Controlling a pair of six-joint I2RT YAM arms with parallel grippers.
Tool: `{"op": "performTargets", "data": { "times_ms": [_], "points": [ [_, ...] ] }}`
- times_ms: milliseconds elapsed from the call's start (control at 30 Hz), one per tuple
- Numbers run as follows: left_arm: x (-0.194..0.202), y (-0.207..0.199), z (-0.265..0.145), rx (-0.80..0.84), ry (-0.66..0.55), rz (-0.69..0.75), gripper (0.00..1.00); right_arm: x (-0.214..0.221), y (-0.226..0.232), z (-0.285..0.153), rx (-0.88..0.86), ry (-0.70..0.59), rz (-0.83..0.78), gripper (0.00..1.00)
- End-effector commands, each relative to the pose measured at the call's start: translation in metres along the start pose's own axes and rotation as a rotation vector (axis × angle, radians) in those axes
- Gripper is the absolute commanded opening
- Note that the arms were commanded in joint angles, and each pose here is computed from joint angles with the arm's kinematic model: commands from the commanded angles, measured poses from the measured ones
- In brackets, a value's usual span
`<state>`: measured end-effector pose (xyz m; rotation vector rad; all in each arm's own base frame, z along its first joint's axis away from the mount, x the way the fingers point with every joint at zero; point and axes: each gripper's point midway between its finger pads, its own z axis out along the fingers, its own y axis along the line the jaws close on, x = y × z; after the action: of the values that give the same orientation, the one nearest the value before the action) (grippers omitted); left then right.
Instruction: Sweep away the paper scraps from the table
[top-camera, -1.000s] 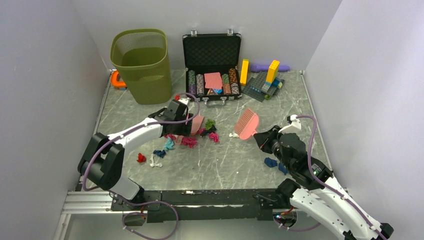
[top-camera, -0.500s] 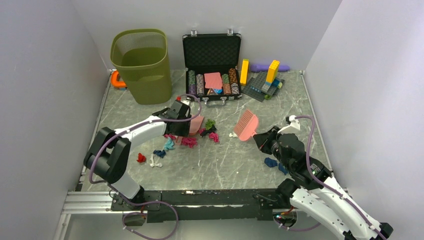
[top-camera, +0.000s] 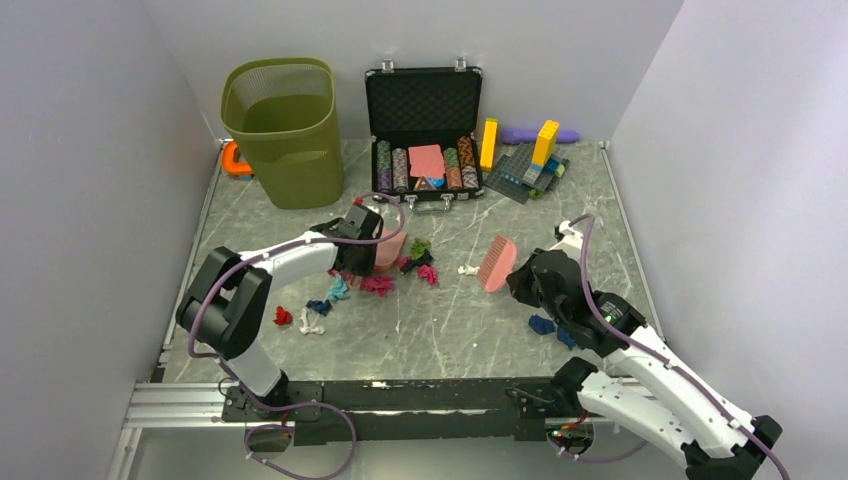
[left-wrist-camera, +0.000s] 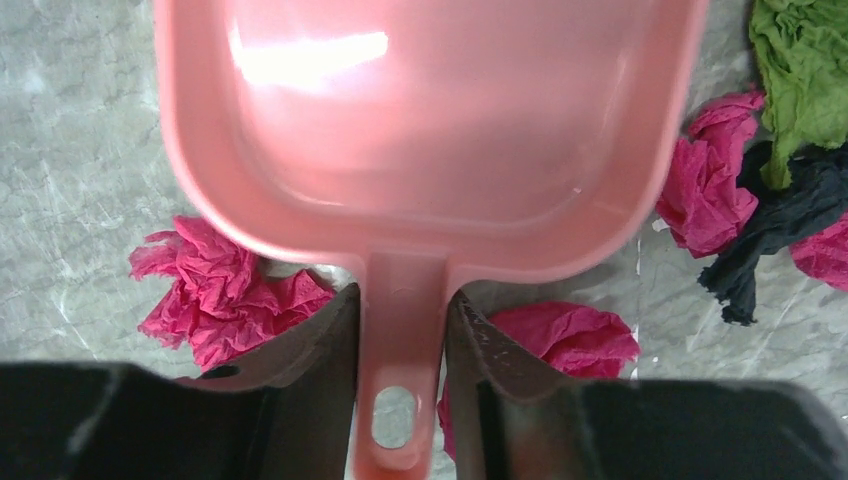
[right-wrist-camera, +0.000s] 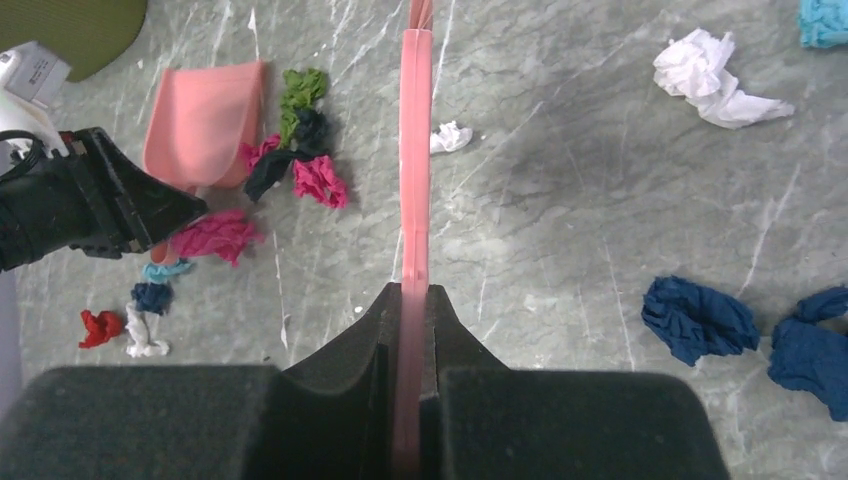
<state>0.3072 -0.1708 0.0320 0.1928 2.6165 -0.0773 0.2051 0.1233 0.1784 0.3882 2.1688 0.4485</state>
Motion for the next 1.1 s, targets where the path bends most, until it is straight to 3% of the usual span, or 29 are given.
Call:
{"op": "performTargets", "data": {
  "times_ms": [0,133,167,300,467,567,867,1067],
  "points": [
    [-0.009,0.002,-0.003,-0.017,-0.041,-0.008,0.33,-0.024,-0.001,-0.014,0.041,-0.057,0.002,0.0],
    [-0.029,-0.001,-0.021,0.008,-0.114,-0.001,0.05,-0.037,-0.021,-0.02,0.203,-0.076,-0.039,0.0],
    [-0.035,-0.002,-0.028,0.022,-0.142,0.0,0.02,-0.041,-0.028,-0.021,0.268,-0.073,-0.055,0.0],
    [-0.062,-0.006,-0.059,0.063,-0.257,-0.011,0.03,-0.06,-0.045,-0.031,0.515,-0.052,-0.146,0.0],
    [-0.082,-0.003,-0.092,0.078,-0.363,-0.036,0.03,-0.083,-0.069,-0.026,0.844,-0.016,-0.394,0.0],
    [-0.084,-0.002,-0.104,0.093,-0.403,-0.051,0.02,-0.095,-0.094,-0.012,1.008,0.093,-0.485,0.0],
    [-0.061,0.01,-0.138,0.139,-0.493,-0.123,0.0,-0.107,-0.124,0.053,1.245,0.295,-0.583,0.0],
    [-0.048,0.016,-0.161,0.17,-0.519,-0.15,0.0,-0.038,-0.11,0.141,0.985,0.606,-0.725,0.0]
  ]
}}
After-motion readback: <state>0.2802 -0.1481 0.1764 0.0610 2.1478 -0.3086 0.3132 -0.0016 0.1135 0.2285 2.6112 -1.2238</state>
